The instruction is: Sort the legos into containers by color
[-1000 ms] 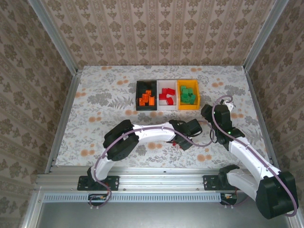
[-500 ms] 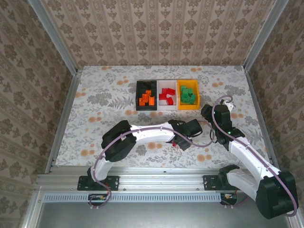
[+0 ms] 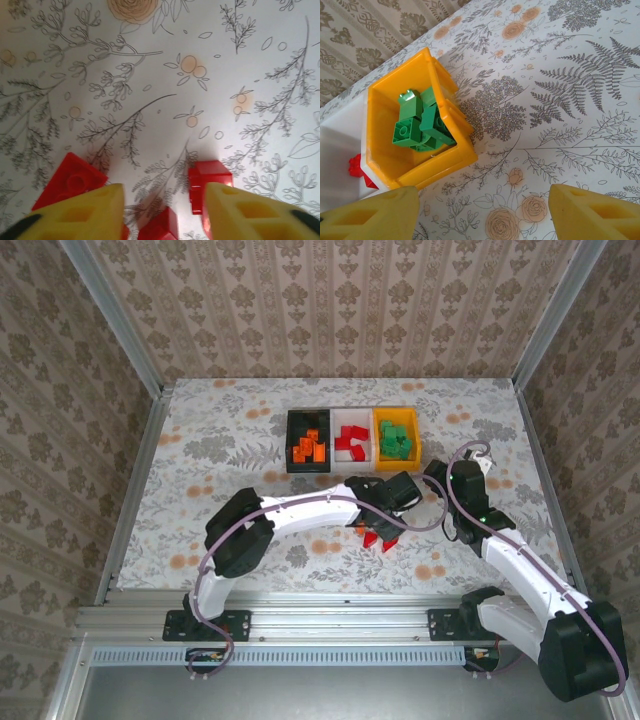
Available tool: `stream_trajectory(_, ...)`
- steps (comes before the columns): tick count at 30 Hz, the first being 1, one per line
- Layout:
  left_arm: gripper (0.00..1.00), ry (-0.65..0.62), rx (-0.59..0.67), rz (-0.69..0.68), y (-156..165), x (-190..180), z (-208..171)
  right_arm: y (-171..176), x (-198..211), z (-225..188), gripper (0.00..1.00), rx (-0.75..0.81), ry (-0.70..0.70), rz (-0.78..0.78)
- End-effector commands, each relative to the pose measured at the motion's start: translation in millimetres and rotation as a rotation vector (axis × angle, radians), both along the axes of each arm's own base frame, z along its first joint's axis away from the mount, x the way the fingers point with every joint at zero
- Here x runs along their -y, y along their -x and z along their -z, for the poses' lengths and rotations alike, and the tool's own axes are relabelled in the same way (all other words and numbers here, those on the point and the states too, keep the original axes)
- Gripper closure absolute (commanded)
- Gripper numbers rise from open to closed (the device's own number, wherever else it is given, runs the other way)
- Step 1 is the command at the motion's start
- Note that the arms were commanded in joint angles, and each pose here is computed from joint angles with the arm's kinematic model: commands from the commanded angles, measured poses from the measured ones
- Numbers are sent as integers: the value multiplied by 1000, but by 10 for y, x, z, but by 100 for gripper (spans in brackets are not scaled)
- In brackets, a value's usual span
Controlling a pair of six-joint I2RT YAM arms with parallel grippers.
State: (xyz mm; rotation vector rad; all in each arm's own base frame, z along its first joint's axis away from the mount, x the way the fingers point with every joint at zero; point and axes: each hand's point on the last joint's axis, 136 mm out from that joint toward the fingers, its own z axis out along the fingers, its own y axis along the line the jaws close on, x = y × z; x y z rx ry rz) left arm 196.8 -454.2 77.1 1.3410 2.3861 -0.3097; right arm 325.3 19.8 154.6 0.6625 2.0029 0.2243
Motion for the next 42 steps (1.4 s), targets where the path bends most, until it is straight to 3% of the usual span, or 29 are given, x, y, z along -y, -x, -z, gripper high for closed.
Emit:
stream_trajectory(1, 41, 19, -75, 52, 198, 21, -88, 21, 59, -24, 30, 16, -6, 30)
stream_trajectory(6, 37, -32, -115, 62, 342, -65, 104, 18, 52, -20, 30, 16, -8, 27)
stream_trajectory(22, 45, -105, -155, 60, 357, -64, 527, 12, 32, -25, 30, 20, -13, 17)
stream_trajectory(36, 76, -93, -123, 45, 294, -20, 535, 16, 42, -21, 30, 23, -11, 21)
stream_trajectory(42, 79, -61, -59, 26, 162, -56, 228, 40, 73, -45, 30, 28, -10, 38)
